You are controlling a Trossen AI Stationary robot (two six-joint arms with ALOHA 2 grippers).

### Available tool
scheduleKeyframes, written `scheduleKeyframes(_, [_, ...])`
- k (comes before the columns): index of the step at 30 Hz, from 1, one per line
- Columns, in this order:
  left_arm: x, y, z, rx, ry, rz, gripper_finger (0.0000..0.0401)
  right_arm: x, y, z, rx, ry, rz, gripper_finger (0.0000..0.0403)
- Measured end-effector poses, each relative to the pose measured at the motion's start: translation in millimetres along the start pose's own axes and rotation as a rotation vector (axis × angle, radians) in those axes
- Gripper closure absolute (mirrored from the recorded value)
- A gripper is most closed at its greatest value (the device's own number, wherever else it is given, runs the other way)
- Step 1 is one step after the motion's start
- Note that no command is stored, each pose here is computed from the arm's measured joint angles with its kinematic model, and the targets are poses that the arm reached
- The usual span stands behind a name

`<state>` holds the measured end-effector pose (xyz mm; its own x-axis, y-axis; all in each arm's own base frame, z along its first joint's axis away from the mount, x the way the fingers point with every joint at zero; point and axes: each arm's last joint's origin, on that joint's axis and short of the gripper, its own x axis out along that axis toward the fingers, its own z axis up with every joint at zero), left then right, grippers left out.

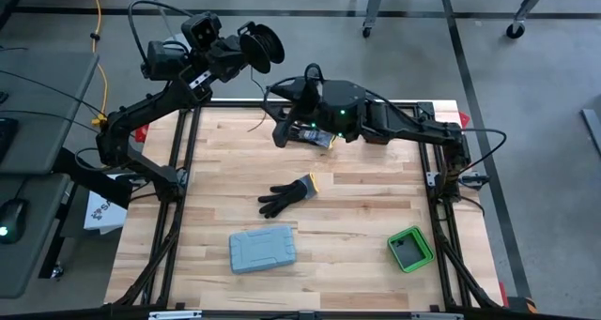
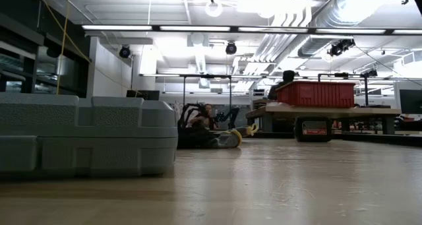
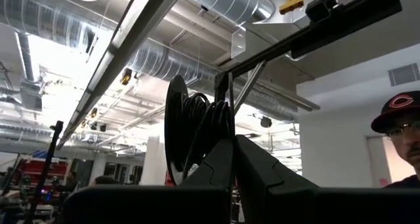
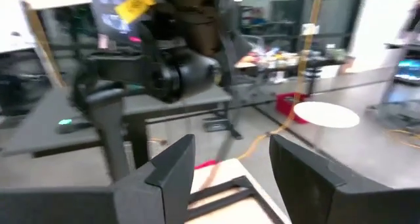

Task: Coil cords
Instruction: Coil the black wire cable onto the black spool

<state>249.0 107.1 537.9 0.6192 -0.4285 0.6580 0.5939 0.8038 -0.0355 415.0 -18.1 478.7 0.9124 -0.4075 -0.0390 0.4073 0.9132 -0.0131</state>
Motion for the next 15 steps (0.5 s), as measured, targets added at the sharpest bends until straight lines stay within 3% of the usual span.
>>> scheduleKeyframes(3, [0.0,0.0,0.0,-0.001,0.000,0.001,0.0400,1.1,1.6,-0.5,0.047,0.001,0.081,0.0214])
scheduleKeyframes(8, [0.0,-0.1,0.1,0.000,-0.001,0.001,0.0400,4.7,2.1,-4.4,0.063,0.014,0.068,0.0225])
scheduleKeyframes(10, [0.0,0.1,0.0,-0.001,-0.003,0.003,0.0400,6.0,1.6,-6.2,0.063,0.023,0.065,0.0255])
scheduleKeyframes(15, [0.0,0.1,0.2,0.003,-0.006,0.004,0.0400,16.3,-2.8,-14.4,0.075,0.040,0.022,0.0378])
